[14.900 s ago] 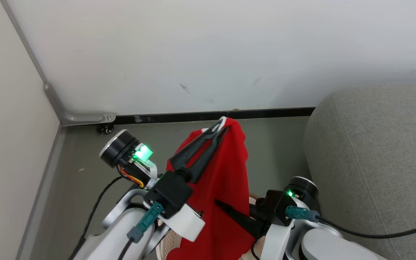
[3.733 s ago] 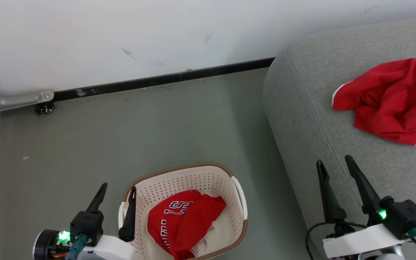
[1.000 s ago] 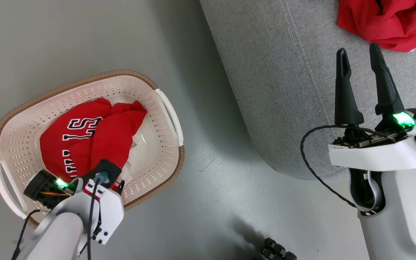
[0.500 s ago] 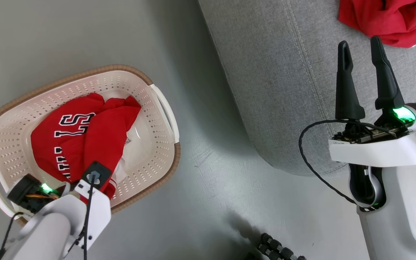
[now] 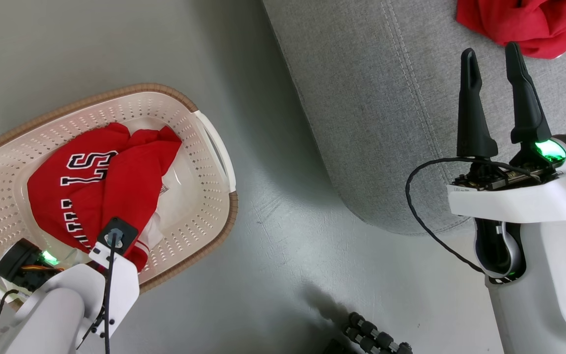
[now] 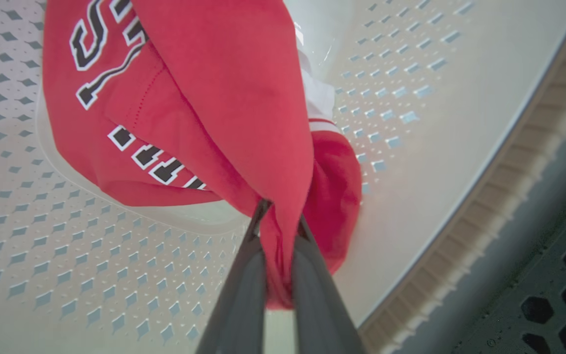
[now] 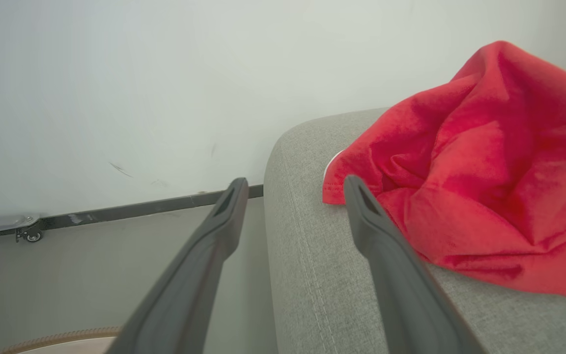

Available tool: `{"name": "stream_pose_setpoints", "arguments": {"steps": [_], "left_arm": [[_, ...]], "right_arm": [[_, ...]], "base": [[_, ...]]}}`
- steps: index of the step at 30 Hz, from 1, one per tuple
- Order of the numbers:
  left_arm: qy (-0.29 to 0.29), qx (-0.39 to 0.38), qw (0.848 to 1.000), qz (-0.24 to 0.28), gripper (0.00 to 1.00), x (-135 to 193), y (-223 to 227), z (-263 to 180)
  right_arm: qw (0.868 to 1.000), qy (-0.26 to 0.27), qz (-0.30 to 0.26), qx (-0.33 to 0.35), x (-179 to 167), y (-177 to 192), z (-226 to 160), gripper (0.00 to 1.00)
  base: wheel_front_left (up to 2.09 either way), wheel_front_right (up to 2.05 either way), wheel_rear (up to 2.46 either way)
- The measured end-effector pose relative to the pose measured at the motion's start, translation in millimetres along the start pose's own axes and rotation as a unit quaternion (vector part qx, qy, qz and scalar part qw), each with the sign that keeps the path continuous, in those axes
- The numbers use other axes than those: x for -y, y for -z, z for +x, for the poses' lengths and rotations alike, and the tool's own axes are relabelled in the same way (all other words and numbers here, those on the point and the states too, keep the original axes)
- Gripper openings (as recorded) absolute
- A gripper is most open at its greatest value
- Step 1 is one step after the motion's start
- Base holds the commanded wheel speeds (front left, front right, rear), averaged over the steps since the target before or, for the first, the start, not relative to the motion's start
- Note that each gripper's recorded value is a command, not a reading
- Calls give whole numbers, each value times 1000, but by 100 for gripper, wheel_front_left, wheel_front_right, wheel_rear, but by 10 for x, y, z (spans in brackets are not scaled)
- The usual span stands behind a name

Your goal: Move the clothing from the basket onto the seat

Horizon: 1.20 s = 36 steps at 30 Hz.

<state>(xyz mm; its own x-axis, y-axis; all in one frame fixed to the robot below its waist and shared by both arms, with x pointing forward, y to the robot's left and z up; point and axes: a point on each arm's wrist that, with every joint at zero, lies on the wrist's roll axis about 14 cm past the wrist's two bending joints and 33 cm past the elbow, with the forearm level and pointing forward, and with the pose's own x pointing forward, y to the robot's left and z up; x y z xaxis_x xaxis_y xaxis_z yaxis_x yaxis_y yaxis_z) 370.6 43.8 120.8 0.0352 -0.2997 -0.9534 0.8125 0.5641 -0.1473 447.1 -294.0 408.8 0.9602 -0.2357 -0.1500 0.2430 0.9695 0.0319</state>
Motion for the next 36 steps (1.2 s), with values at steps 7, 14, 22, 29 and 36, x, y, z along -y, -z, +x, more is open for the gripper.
{"name": "stream_pose_setpoints", "arguments": {"steps": [7, 14, 22, 29, 36], "left_arm": [[-1, 24, 1000, -1, 0, -4, -124, -28], [-30, 83, 996, -6, 0, -152, -383, -150], [-65, 161, 985, -22, 0, -296, -711, -383], [-93, 232, 968, -35, 0, -397, -1003, -664], [-120, 302, 945, -42, 0, -453, -1243, -995]], "right_arm": [[1000, 6, -1, 3, 39, -18, 0, 100], [1000, 5, 5, 14, 31, -85, 33, 100], [1000, 3, 10, 27, 18, -175, 62, 100], [999, -2, 5, 36, -13, -242, 68, 100], [999, -7, -1, 49, -43, -338, 69, 100]], "base": [[0, 0, 0], [0, 0, 0], [0, 0, 0], [0, 0, 0], [0, 0, 0]]}}
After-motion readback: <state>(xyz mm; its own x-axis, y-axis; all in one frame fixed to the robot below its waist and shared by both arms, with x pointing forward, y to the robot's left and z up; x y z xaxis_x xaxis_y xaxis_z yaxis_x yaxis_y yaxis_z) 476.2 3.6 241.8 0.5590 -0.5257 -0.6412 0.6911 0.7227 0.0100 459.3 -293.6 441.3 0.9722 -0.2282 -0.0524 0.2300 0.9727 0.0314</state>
